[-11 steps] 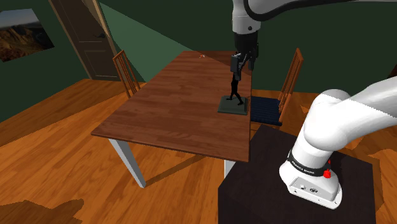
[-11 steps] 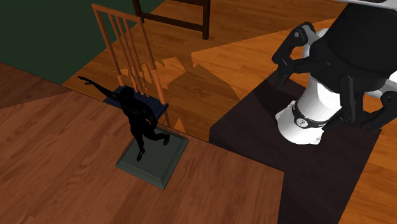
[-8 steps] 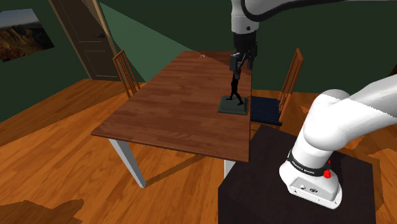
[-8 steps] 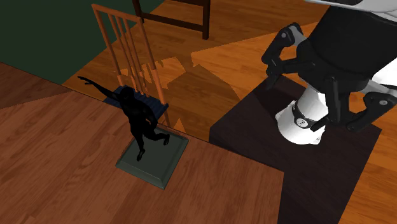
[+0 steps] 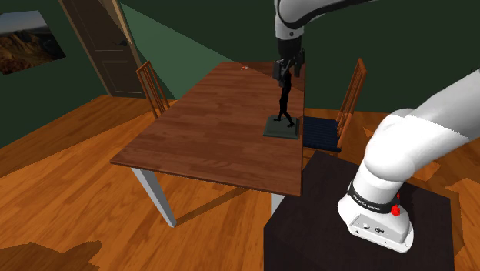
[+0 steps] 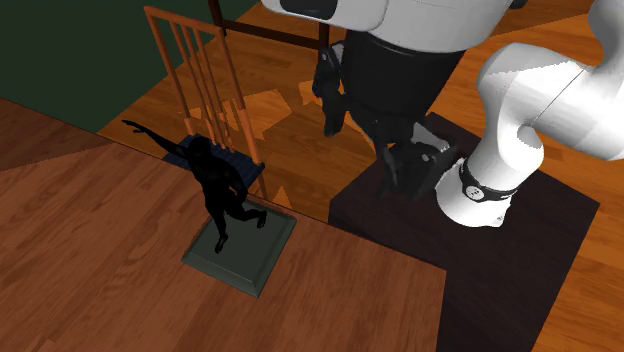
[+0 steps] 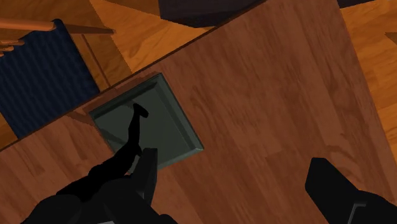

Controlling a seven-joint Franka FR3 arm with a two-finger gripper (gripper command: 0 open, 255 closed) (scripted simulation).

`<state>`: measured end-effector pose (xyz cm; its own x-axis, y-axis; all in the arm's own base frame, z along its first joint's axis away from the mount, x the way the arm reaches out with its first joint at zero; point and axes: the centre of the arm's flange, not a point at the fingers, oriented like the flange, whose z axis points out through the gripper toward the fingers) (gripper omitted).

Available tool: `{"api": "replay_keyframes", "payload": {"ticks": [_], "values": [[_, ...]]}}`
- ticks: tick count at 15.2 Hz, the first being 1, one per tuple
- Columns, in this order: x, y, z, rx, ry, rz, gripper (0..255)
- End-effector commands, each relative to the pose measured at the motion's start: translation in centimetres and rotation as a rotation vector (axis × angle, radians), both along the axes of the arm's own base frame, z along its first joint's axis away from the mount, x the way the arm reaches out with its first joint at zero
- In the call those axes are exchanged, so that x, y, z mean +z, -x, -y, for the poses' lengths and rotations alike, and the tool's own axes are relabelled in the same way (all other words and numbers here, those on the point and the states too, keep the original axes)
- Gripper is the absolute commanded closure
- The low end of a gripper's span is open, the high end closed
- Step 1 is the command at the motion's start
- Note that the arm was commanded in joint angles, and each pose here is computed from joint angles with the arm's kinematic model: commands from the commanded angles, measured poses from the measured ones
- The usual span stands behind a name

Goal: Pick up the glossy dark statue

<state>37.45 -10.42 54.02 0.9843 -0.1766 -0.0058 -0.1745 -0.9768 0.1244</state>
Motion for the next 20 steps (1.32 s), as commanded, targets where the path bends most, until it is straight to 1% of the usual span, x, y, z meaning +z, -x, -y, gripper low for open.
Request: {"api": "replay_keyframes", "payload": {"ticks": [1, 16, 17, 20], "values": [[-0.5, -1.3, 2.3, -0.016, 0.006, 0.001, 0], [-2.7, -10.7, 19.0, -0.135, 0.046, 0.011, 0], [-2.8, -10.8, 19.2, -0.136, 0.046, 0.011, 0], [-4.3, -10.8, 19.2, -0.136, 0.046, 0.011, 0]]}}
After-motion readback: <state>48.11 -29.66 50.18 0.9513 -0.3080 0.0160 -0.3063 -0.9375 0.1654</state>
